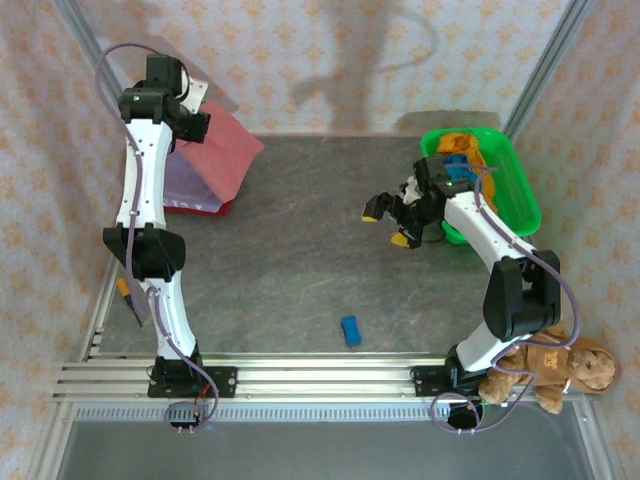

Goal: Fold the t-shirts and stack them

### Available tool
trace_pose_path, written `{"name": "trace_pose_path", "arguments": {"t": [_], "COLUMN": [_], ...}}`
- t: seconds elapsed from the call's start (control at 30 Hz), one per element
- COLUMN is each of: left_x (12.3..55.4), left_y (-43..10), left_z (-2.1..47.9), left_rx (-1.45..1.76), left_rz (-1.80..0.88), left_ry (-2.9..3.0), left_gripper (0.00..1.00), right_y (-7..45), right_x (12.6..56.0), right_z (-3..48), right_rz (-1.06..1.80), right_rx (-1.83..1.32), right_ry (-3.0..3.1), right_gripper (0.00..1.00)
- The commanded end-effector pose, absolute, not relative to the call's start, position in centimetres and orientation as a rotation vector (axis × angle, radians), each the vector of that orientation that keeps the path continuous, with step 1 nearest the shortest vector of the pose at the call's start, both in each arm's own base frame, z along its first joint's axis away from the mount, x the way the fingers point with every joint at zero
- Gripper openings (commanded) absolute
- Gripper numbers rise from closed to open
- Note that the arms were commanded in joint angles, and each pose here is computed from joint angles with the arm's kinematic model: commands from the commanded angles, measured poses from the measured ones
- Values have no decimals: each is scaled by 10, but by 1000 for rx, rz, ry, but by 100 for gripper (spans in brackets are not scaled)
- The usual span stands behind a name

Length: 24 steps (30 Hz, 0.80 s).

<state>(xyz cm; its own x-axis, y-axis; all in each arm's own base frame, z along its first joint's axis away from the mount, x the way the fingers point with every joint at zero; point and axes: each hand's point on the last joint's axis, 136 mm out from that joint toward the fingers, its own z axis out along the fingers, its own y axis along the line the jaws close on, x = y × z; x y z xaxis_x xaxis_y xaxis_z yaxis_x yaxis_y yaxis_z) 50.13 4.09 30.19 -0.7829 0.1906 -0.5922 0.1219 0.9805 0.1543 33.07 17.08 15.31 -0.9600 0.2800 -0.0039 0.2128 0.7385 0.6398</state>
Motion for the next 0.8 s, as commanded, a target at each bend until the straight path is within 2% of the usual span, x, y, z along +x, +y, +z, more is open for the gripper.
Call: {"name": "trace_pose_path", "arguments": {"t": [0.0, 0.77], "left_x": [490, 502], "left_y": [46, 101], "left_z": [321, 268], "left_rx": [239, 196], "left_rz": [144, 263], "left_ry": [2442, 2549], "left_gripper": [0, 0], "right_y": [169, 168], "right_x": [335, 334], "right_z": [160, 163], "right_rz": [1017, 1000], "right_rx": [419, 413], "right_ry": [2830, 2859], "right_gripper": [99, 99]}}
